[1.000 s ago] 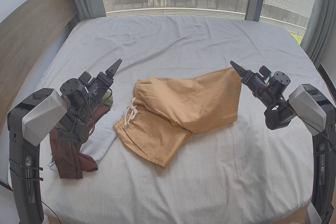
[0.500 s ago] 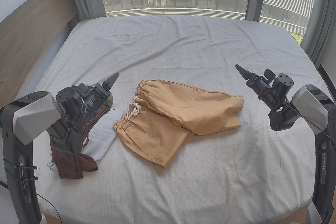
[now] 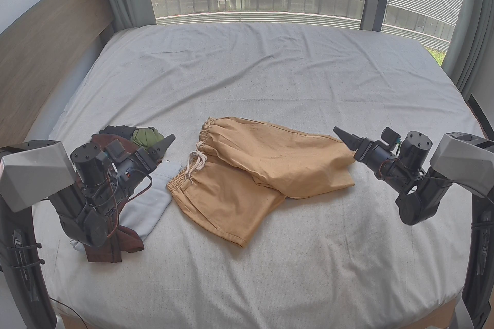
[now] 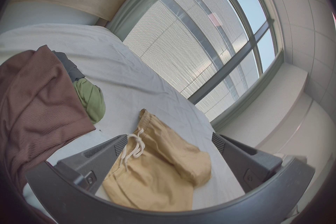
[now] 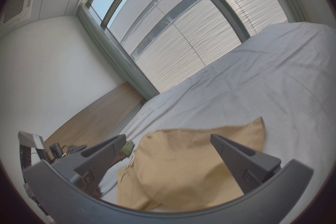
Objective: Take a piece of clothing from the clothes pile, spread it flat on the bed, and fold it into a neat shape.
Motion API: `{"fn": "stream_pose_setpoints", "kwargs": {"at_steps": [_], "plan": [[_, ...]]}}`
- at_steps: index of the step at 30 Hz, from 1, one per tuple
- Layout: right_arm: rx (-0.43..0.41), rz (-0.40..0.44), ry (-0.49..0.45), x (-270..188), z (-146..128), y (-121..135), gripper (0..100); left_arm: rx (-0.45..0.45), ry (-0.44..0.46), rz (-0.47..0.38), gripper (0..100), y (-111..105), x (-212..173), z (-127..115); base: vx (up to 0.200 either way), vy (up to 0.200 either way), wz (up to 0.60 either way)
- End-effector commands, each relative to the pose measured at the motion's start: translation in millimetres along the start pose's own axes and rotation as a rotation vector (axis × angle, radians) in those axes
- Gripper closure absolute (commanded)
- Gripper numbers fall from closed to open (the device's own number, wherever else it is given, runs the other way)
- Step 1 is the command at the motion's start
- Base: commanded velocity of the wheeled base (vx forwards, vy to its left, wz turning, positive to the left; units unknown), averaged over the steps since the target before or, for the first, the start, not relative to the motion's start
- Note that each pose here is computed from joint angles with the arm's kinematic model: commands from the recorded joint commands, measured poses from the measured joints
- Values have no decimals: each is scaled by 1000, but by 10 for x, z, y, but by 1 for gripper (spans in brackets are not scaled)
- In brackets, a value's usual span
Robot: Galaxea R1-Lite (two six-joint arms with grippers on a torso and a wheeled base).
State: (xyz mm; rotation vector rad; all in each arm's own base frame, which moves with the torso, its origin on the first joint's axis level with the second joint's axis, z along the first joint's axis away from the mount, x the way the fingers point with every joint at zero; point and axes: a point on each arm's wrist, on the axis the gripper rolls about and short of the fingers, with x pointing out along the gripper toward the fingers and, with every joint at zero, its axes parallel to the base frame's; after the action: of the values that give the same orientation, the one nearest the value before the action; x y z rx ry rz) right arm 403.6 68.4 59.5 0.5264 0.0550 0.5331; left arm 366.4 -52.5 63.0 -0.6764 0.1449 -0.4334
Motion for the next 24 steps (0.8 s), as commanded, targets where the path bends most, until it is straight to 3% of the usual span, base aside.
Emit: {"fn": "stream_pose_setpoints", "kwargs": {"at_steps": [1, 9, 24], "plan": [[-5, 56, 119, -168, -252, 399, 0, 56, 86, 55, 0, 138, -143, -185, 0, 0, 0], [-39, 116, 221, -195, -563, 660, 0, 40, 143, 86, 0, 255, -141, -372, 0, 0, 0], [-12, 112, 338, -213, -980, 658, 0, 11, 227, 122, 0, 432, -96, -699, 0, 0, 0]]}}
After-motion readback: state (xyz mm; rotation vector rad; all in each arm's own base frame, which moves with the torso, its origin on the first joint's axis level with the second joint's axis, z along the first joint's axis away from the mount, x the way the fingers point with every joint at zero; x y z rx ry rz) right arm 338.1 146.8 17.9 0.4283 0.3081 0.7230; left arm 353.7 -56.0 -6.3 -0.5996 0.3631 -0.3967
